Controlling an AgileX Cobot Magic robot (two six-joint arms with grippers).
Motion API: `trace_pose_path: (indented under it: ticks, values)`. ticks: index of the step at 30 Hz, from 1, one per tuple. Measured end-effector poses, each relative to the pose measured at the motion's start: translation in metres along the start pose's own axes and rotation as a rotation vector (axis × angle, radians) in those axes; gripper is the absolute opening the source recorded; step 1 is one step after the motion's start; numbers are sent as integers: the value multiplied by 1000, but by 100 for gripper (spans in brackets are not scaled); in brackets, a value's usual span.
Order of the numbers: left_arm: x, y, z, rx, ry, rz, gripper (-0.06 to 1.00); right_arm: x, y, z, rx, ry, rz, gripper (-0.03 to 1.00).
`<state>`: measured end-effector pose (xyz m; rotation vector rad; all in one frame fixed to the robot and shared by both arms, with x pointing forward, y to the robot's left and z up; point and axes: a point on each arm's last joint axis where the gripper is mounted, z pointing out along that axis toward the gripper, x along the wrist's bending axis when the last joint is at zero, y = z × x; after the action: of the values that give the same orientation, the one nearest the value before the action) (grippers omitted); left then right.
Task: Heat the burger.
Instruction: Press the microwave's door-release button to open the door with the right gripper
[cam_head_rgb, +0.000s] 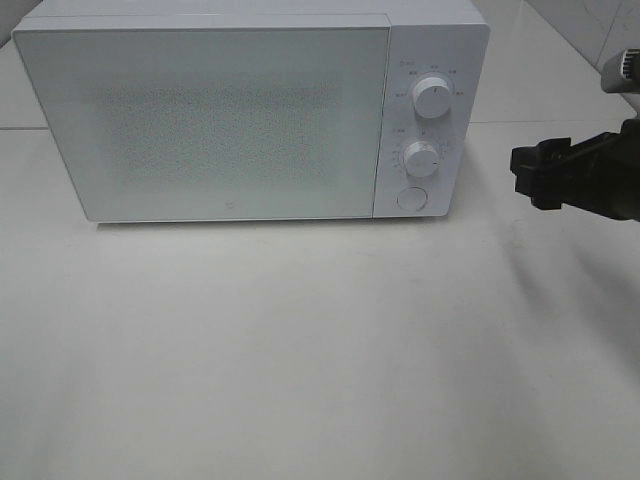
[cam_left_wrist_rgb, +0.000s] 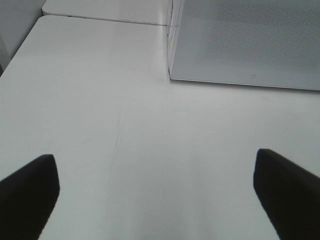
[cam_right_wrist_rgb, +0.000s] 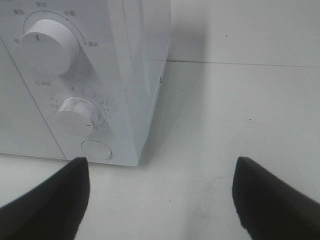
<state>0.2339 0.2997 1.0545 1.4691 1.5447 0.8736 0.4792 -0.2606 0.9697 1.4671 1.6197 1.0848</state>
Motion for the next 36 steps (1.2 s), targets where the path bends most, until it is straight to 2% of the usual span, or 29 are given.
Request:
trace_pose_path:
  ticks: [6,9,11,15,22,27,36]
  values:
    - [0,0,0,0,0,0,98,8,-14,13,-49,-17,-21,75]
    - [0,0,0,0,0,0,98,15,-20,20,-77,-55,-28,75]
    - [0,0,0,0,0,0,98,29,-27,25,-99,-91,-42,75]
    - [0,0,0,0,0,0,98,37,-32,27,-112,-112,-29,75]
    - [0,0,0,0,0,0,98,57,-42,27,-116,-112,-24,75]
    - [0,0,0,0,0,0,98,80,-49,34,-115,-95,-25,75]
    - [0,0,0,0,2,1,98,95,-55,43,-94,-90,-21,75]
